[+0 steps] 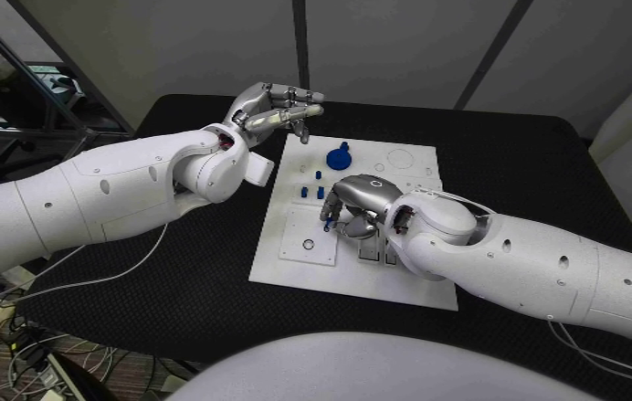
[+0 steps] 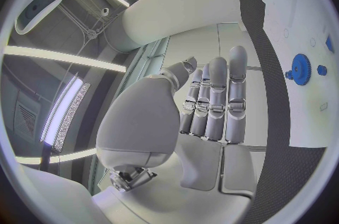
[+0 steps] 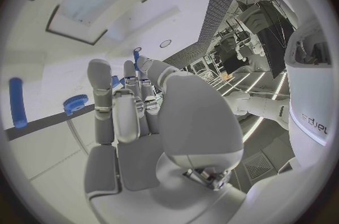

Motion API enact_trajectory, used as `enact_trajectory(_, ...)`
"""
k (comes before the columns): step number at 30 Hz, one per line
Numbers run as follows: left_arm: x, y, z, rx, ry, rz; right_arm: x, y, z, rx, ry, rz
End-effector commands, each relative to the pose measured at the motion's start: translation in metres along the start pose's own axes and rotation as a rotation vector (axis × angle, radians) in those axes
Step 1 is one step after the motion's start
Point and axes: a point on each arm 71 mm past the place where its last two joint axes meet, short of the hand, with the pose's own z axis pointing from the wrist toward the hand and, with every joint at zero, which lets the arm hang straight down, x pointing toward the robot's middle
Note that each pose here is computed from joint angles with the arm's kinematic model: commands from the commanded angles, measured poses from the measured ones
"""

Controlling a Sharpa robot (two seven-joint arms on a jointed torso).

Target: Assemble the parts on the task board

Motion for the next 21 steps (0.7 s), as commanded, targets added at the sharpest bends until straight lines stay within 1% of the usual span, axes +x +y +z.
enact_trajectory(1, 0.0005, -0.002, 0.0005, 0.011, 0.001, -0.004, 0.0007, -0.0003, 0.0012, 0.011, 0.013, -0.026)
enact_trajectory(9, 0.0002, -0.0019, 0.0005, 0.01, 0.0, -0.003, 0.0026, 0.0009, 0.0029, 0.009, 0.034, -0.032)
enact_trajectory(21, -0.0005, -0.0016, 0.0007, 0.009, 0.0, -0.003, 0.0038, 0.0031, 0.0031, -0.001, 0.042, -0.033)
